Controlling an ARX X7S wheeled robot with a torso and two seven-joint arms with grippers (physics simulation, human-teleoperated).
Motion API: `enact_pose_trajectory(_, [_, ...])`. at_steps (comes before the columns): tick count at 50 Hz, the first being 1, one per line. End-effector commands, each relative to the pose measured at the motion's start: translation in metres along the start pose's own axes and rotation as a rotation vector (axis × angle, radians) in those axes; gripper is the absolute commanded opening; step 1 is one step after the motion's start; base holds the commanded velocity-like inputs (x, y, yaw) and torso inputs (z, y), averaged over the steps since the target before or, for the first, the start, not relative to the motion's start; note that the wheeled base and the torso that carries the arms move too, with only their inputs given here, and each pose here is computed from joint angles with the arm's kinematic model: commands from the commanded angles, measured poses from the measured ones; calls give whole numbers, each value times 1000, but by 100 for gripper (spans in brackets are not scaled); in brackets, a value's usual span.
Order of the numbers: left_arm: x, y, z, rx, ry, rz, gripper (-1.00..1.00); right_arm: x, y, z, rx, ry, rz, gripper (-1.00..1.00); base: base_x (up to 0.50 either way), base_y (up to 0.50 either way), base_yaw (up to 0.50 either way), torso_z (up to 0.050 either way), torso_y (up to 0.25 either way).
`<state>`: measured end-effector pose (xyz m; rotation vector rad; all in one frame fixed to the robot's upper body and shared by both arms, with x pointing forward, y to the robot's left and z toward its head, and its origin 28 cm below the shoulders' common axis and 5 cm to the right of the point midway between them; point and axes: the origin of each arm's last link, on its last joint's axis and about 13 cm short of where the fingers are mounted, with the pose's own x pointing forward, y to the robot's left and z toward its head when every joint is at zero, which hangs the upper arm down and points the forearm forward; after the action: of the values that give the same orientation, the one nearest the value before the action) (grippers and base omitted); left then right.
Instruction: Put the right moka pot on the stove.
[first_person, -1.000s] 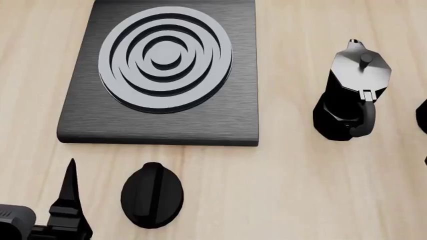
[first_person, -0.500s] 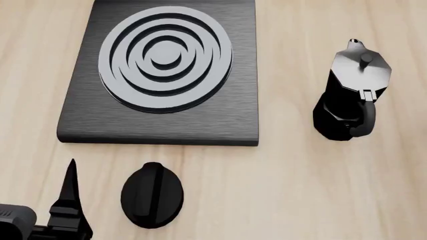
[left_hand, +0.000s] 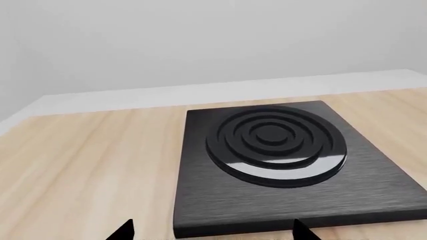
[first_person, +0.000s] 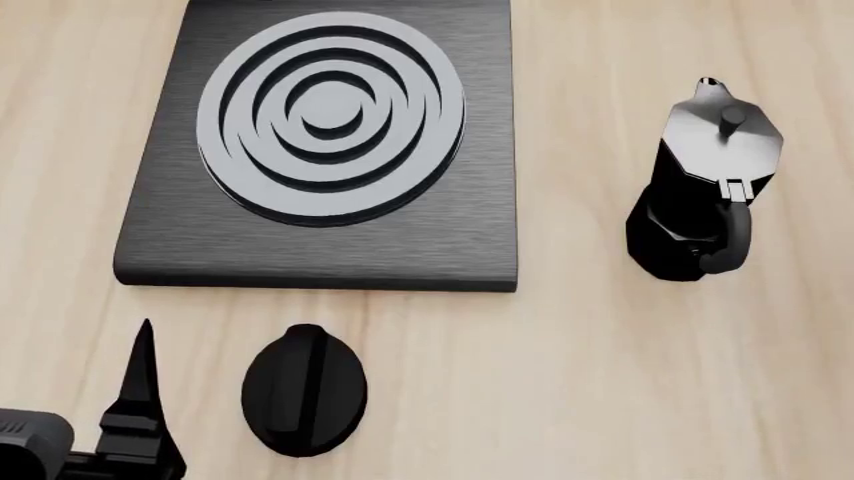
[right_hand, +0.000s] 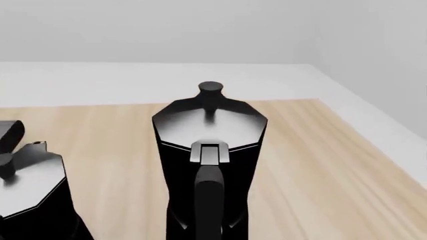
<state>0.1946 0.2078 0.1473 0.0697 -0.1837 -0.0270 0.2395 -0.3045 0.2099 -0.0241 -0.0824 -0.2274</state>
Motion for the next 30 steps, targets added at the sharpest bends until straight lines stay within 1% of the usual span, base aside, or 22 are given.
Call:
enact_pose_trajectory(1, [0,0,1,-2,0,2,100,-24,2,19,-31,-39,-8,-100,0,0,0,0,0])
enact_pose_trajectory(6, [0,0,1,-3,-1,2,100,-31,4,24,-38,-40,-23,-100,0,0,0,0,2])
enact_pose_trajectory(9, [0,0,0,-4,-2,2,100,-33,7,26,-19,-50,0,-100,0,0,0,0,0])
enact_pose_trajectory(13, [0,0,0,-5,1,3,100,-35,12,24,-32,-48,11,-100,0,0,0,0,0])
enact_pose_trajectory(15, [0,0,-1,-5,2,2,100,-36,15,40,-25,-57,12,-100,0,0,0,0,5])
enact_pose_trajectory(16, [1,0,0,-5,1,1,100,-37,15,41,-22,-55,7,-100,0,0,0,0,0])
enact_pose_trajectory(17, [0,0,-1,-5,1,1,100,-38,17,40,-20,-56,10,-100,0,0,0,0,0])
enact_pose_trajectory(18, [0,0,0,-6,1,1,100,-40,18,27,-23,-56,15,-100,0,0,0,0,0])
enact_pose_trajectory(20, [1,0,1,-6,1,1,100,-42,19,23,-28,-54,18,-100,0,0,0,0,0])
enact_pose_trajectory(22, [1,0,0,-7,1,1,100,-45,21,28,-37,-53,20,-100,0,0,0,0,0])
enact_pose_trajectory(24, [1,0,0,-7,2,1,100,-49,22,25,-42,-54,19,-100,0,0,0,0,0])
enact_pose_trajectory(30, [1,1,0,-8,0,4,100,-63,25,29,-46,-79,18,-100,0,0,0,0,2])
